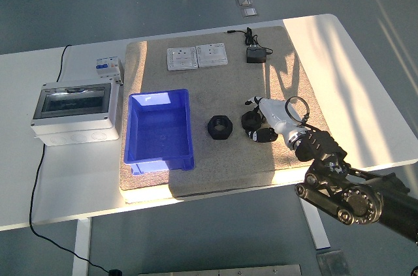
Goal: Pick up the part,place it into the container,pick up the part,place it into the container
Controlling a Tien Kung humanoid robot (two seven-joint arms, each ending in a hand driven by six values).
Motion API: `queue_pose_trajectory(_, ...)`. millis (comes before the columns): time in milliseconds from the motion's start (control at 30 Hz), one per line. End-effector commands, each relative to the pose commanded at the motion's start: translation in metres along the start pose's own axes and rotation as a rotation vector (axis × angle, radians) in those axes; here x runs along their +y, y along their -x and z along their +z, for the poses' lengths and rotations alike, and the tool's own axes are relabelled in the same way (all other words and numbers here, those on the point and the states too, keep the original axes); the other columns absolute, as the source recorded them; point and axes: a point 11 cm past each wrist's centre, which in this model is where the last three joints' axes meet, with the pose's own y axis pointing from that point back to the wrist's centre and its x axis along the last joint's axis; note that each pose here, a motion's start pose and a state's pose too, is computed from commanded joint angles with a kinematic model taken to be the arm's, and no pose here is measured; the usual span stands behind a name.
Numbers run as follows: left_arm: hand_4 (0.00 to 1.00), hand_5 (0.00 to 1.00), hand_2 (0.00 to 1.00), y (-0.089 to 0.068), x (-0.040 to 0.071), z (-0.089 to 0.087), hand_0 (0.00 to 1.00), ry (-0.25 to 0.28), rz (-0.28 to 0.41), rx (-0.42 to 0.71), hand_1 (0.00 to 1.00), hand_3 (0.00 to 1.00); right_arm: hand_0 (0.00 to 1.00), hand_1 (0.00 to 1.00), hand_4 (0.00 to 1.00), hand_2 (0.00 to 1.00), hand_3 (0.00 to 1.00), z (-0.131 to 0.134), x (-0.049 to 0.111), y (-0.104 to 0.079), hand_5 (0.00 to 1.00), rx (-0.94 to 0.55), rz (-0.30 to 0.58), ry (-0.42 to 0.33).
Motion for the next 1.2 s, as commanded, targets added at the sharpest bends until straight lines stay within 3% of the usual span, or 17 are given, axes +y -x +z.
queue_pose_trajectory(100, 0.745, 0.725, 0.739, 0.000, 0.000, 0.000, 0.690, 0.001, 0.000, 0.001, 0.683, 0.699, 0.503, 0.292, 0.400, 0.559, 0.652, -0.002, 0.000, -0.001, 0.002, -0.003, 0.017, -0.013)
queue_pose_trajectory(133, 0.745, 0.725, 0.739, 0.000, 0.000, 0.000, 0.690, 0.001, 0.001, 0.002, 0.684, 0.701, 0.481, 0.264, 0.323, 0.553, 0.638, -0.002, 0.000, -0.002, 0.002, -0.006, 0.025, -0.019)
queue_pose_trajectory(233, 0.745, 0.725, 0.739, 0.000, 0.000, 0.001, 0.690, 0.002, 0.001, 0.002, 0.684, 0.701, 0.481, 0.264, 0.323, 0.553, 0.638, -0.004, 0.000, -0.005, 0.002, -0.021, 0.051, -0.037)
queue_pose_trajectory(400, 0.745, 0.726, 0.738, -0.001, 0.000, 0.002, 0.689, 0.004, 0.004, 0.004, 0.684, 0.700, 0.487, 0.267, 0.293, 0.550, 0.639, -0.014, -0.003, -0.024, 0.002, -0.071, 0.144, -0.093)
queue_pose_trajectory(600, 0.745, 0.728, 0.738, -0.003, 0.000, 0.002, 0.689, 0.007, 0.009, 0.006, 0.683, 0.700, 0.505, 0.268, 0.274, 0.561, 0.644, -0.069, -0.002, -0.057, 0.002, -0.174, 0.239, -0.285)
queue_pose_trajectory(733, 0.744, 0.728, 0.738, -0.004, 0.000, 0.003, 0.688, 0.009, 0.012, 0.007, 0.683, 0.700, 0.534, 0.284, 0.284, 0.578, 0.649, -0.129, 0.006, -0.060, 0.002, -0.179, 0.181, -0.486)
queue_pose_trajectory(900, 0.744, 0.728, 0.738, -0.005, 0.000, 0.007, 0.688, 0.016, 0.015, 0.015, 0.683, 0.700, 0.534, 0.284, 0.284, 0.578, 0.649, -0.155, 0.007, -0.032, 0.002, -0.061, 0.043, -0.573)
queue_pose_trajectory(933, 0.745, 0.728, 0.737, -0.006, 0.000, 0.007, 0.688, 0.017, 0.016, 0.017, 0.682, 0.699, 0.653, 0.526, 0.279, 0.655, 0.670, -0.155, 0.007, -0.025, 0.002, -0.031, 0.012, -0.576)
queue_pose_trajectory(1100, 0.745, 0.728, 0.737, -0.006, 0.000, 0.007, 0.688, 0.020, 0.018, 0.024, 0.682, 0.699, 0.653, 0.526, 0.279, 0.655, 0.670, -0.153, 0.005, -0.007, 0.002, 0.054, -0.069, -0.561)
queue_pose_trajectory(1133, 0.745, 0.729, 0.734, -0.006, 0.000, 0.008, 0.687, 0.021, 0.019, 0.023, 0.682, 0.697, 0.857, 0.779, 0.286, 0.742, 0.703, -0.153, 0.005, -0.005, 0.002, 0.060, -0.074, -0.560)
queue_pose_trajectory(1200, 0.745, 0.729, 0.734, -0.006, 0.000, 0.008, 0.687, 0.023, 0.020, 0.022, 0.682, 0.697, 0.857, 0.779, 0.286, 0.742, 0.703, -0.152, 0.005, -0.005, 0.002, 0.061, -0.075, -0.564)
